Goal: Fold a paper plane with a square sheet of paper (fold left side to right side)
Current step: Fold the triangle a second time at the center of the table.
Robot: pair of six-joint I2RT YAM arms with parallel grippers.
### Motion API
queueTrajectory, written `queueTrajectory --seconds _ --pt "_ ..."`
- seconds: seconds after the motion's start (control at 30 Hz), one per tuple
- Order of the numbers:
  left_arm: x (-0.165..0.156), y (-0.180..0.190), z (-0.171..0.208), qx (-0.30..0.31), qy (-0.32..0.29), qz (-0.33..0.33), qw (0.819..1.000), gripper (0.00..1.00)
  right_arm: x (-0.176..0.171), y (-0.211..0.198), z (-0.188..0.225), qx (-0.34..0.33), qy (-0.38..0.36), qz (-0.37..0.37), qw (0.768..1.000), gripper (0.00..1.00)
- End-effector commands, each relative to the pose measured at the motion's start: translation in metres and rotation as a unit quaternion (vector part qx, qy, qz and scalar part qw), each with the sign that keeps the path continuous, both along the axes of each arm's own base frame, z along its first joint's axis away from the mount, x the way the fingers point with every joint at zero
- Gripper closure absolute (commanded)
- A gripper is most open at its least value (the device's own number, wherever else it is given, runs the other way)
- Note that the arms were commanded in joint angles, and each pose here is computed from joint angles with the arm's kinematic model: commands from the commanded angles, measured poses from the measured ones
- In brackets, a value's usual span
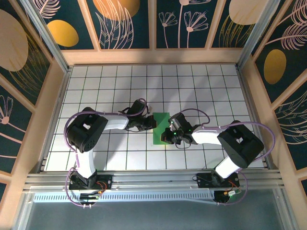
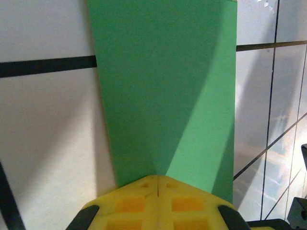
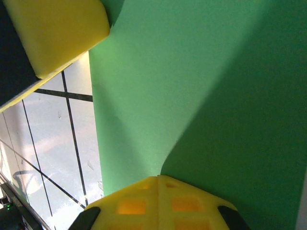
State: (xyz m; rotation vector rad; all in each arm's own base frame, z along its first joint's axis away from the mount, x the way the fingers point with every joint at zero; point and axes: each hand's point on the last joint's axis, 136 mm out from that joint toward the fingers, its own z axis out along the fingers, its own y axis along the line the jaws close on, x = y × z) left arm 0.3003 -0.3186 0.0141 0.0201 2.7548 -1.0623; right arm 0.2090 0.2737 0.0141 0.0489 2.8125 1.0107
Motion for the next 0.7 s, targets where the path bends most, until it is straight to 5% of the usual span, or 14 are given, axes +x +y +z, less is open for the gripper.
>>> queueTrajectory --seconds 0.0,0.33,0.67 --pt "0.004 0.006 -0.009 0.026 0.006 0.010 1.000 1.00 -0.032 -0.028 -0.037 -0.082 0.066 0.003 0.994 1.00" --pt "0.001 0.011 -0.018 0.044 0.011 0.008 0.999 1.00 0.001 0.002 0.029 0.001 0.007 0.002 1.000 0.78" --pt "-0.002 0.006 -0.017 0.038 0.009 0.000 0.999 1.00 -0.006 -0.052 0.023 -0.023 0.026 -0.030 0.999 0.62"
